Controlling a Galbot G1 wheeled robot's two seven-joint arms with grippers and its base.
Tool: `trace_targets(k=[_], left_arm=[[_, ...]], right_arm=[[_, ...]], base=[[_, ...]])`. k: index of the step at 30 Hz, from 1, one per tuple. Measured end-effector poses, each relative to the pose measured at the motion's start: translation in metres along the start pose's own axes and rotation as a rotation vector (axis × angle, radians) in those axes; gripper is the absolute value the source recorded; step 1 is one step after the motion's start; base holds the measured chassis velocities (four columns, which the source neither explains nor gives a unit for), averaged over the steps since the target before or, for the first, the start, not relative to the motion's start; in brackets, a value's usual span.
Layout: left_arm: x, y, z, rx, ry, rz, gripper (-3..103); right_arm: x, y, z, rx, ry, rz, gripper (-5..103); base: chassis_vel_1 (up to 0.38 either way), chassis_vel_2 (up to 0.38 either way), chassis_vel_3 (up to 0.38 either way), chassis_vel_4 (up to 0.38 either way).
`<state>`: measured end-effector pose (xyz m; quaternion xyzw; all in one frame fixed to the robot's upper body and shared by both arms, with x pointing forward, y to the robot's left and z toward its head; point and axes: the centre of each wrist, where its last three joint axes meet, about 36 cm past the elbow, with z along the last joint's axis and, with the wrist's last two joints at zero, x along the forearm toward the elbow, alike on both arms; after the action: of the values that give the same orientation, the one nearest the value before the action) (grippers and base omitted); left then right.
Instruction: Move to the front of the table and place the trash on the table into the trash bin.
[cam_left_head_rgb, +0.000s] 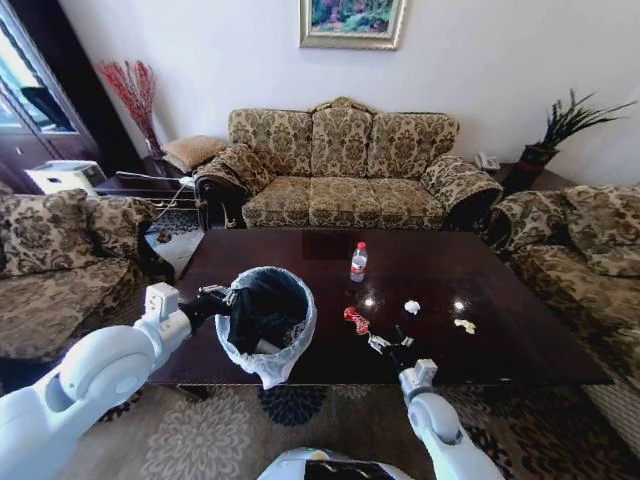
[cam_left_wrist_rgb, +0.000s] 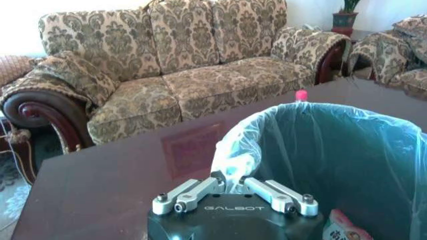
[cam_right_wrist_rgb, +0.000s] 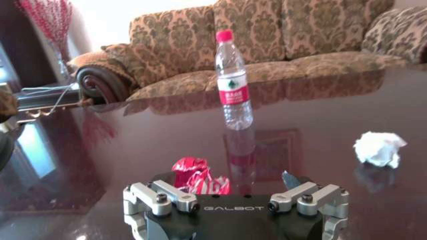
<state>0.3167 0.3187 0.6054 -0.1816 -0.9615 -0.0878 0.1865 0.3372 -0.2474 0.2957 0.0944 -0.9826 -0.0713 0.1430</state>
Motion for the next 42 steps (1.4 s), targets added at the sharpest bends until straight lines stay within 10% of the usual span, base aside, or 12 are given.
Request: trace_targets(k=[14,27,37,42], left_arm=[[0.0,0.0,-0.001,-0.003,0.004,0.005,3],[-0.001,0.001,-0.001,0.001,0.003,0.006,3],[-0.001,0.001,-0.001,0.003,0.0,0.005,3],[-0.002,0.003,0.0,0.002,0.003,0.0,3]], right_arm=[[-0.031,0.013,0.014,0.058,0.042,-0.029,103],[-0.033,0.015,0.021,0.069,0.07,-0.034,52],[-0.032,0.02,0.019,0.065,0.064,-0.043,46],[-0.001,0.034,-0.041,0.028,-0.192,-0.155,46]], base=[[0.0,0.0,0.0,0.0],[0.0,0.0,0.0,0.0],[0.0,0.0,0.0,0.0],[0.0,0.0,0.0,0.0]])
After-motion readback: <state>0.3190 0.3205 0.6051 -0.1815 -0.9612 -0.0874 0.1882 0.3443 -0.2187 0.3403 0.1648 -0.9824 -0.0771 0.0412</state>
